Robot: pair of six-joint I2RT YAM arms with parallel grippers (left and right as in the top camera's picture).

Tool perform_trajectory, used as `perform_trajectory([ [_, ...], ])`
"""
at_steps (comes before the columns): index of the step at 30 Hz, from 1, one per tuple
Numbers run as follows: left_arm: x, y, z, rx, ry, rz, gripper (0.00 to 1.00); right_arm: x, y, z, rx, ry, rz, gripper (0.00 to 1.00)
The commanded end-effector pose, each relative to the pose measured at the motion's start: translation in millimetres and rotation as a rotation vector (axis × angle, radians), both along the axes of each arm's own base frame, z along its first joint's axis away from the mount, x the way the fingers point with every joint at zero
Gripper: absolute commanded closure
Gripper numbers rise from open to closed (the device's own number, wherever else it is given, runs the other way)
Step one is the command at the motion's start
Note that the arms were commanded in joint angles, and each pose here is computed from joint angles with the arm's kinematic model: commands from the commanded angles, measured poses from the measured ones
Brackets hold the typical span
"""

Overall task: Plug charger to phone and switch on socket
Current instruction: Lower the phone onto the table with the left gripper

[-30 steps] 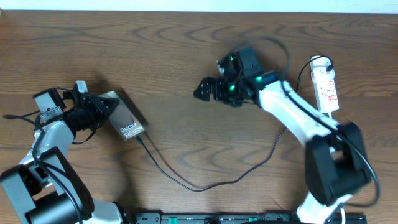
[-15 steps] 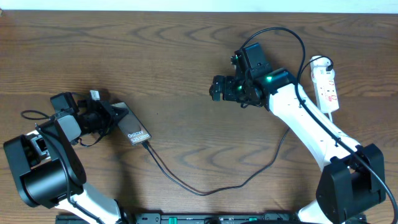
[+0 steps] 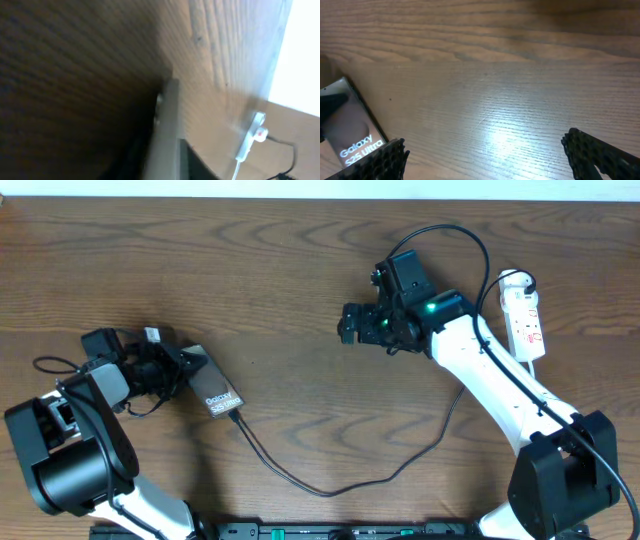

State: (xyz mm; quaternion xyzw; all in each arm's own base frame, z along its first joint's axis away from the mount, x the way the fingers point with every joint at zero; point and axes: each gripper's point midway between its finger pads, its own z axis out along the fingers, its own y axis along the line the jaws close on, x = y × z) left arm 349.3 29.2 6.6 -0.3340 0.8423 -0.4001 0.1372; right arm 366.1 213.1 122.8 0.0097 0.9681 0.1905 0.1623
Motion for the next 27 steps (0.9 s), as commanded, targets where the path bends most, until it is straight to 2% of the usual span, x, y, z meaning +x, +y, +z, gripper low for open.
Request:
perform_trajectory([
  [1,-12,8,-20,0.058,0.096,0.033,0.68,0,3,11,0.006,-0.028,0.003,0.01],
  [4,-14,7,-20,0.054,0.105,0.033,0.60,0,3,11,0.005,-0.027,0.003,0.01],
  [8,-17,5,-21,0.047,0.123,0.032,0.36,0,3,11,0.005,-0.027,0.003,0.01],
  [12,-23,4,-23,0.041,0.156,0.032,0.22,0,3,11,0.006,-0.028,0.003,0.01],
  [21,-65,17,-48,0.168,0.392,0.058,0.10,0,3,11,0.005,-0.026,0.003,0.01],
  [27,-88,21,-54,0.215,0.509,0.060,0.09,-1,3,11,0.006,-0.022,0.005,0.01],
])
